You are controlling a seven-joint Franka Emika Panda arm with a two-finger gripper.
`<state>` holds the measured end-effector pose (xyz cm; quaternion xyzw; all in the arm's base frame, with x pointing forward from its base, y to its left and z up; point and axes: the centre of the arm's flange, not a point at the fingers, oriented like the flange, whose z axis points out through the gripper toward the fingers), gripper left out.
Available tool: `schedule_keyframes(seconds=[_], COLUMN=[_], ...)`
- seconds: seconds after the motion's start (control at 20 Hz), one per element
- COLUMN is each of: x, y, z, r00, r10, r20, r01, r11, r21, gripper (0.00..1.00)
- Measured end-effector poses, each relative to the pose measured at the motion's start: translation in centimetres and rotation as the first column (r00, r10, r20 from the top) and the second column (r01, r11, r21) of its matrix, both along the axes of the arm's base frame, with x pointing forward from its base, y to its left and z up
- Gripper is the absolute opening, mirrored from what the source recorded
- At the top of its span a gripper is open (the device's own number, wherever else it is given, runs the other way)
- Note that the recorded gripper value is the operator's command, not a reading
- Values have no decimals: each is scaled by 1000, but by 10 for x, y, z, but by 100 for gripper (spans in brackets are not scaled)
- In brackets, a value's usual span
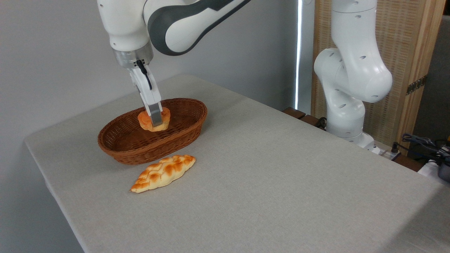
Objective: Put bread into the basket
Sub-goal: 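Lower the bun into the basket, open the gripper and raise it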
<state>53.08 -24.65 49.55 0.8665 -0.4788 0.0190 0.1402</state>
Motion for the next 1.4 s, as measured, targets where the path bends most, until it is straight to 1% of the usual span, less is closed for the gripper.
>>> schedule_keyframes(seconds=[0.85, 1.05, 1.1, 1.2, 1.3, 1.4], x=[3, 8, 12, 18, 23, 28], y=[3, 15, 27, 54, 80, 104], z=[0, 7, 13, 27, 36, 40], r00=[1000, 999, 998, 994, 989, 984], r10=[5, 28, 42, 69, 87, 110], r20=[2, 20, 38, 80, 118, 138], r01=[-5, -28, -42, -73, -99, -129], r11=[1000, 1000, 999, 996, 990, 983], r21=[1, 1, 12, 49, 101, 133], gripper=[100, 100, 100, 100, 100, 100])
